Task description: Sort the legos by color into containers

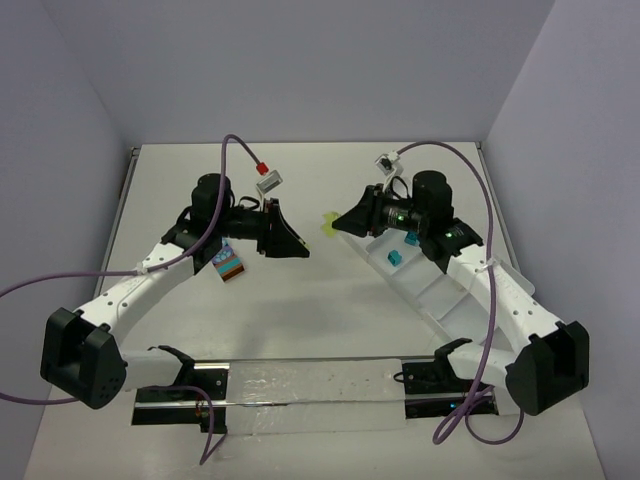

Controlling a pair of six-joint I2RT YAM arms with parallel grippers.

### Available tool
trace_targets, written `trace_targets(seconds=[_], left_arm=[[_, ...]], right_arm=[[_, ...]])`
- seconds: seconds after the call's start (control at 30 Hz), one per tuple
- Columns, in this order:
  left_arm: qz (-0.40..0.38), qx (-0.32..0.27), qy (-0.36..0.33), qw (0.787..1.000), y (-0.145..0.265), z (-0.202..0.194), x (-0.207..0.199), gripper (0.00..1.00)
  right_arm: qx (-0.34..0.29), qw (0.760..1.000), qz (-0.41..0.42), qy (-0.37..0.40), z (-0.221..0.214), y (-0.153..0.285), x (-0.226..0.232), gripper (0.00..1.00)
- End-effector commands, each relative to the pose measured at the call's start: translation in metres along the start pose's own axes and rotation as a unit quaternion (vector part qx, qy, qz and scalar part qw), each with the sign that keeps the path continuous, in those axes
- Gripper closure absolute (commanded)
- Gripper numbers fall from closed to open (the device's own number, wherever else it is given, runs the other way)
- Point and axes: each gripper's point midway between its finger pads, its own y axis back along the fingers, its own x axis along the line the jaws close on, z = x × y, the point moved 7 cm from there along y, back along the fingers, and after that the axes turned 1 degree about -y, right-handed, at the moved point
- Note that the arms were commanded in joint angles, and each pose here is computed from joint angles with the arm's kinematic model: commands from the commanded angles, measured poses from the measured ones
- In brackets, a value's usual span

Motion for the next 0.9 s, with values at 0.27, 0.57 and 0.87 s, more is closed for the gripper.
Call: trace_targets(seconds=[0.27,0.57,0.87], left_arm=[[0.014,-0.022,-0.001,1.0,-0.004,0.003,0.005,1.0],[0.121,-0.007,0.077,0.99,-0.029,0.004,0.04,1.0],[0.126,0.015,0.123,0.984,-0.131,0.013,0.033,1.0]], right_arm=[[-0.113,0.985,-0.129,-0.034,0.028,0.03,-0.017,1.0],[-0.185,0.906,-0.375,-0.072,0.019,0.085,-0.067,1.0],[-0.293,0.782,-0.541,-0.103,-0.002,0.159,-0.078,1.0]])
